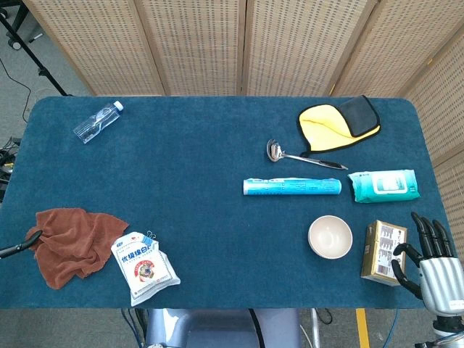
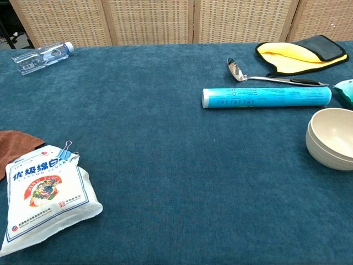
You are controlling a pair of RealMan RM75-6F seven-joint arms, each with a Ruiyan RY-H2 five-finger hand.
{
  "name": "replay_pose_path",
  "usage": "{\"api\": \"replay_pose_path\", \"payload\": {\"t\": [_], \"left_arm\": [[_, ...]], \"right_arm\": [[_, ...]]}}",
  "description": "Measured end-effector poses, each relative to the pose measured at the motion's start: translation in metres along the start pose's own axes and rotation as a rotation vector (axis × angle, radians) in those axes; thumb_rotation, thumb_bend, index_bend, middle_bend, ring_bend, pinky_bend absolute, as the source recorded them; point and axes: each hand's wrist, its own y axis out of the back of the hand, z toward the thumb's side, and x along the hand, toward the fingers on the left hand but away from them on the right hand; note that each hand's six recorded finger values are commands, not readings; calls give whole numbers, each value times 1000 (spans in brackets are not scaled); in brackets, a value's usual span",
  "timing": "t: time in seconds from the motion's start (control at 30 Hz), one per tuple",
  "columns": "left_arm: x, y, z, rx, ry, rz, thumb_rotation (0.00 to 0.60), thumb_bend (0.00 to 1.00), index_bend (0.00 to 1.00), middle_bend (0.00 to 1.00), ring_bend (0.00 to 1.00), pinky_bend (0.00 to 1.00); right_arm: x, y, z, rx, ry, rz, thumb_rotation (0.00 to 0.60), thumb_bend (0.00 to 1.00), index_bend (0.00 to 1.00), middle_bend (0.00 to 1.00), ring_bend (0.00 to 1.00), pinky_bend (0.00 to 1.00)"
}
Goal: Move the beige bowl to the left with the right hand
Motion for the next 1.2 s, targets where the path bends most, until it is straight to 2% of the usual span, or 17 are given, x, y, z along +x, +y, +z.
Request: {"api": "replay_pose_path", "payload": {"t": [0.27,0.57,0.83,1.2], "left_arm": [[0,4,0,-10,-2,8,199,0,0,0,0,0],[0,8,-1,-22,1,5,199,0,0,0,0,0],[0,12,-4,-38,7,10,199,0,0,0,0,0],[0,14,-7,-50,12,7,198,0,0,0,0,0]], "right_arm": [[-8,-8,10,-4,19,38,600,412,506,0,0,0],[-25,-18,34,0,67,100,600,413,506,0,0,0],[-35,-39,51,12,74,182,600,414,506,0,0,0],[-29,-68,77,13,92,278,600,414,506,0,0,0]]}}
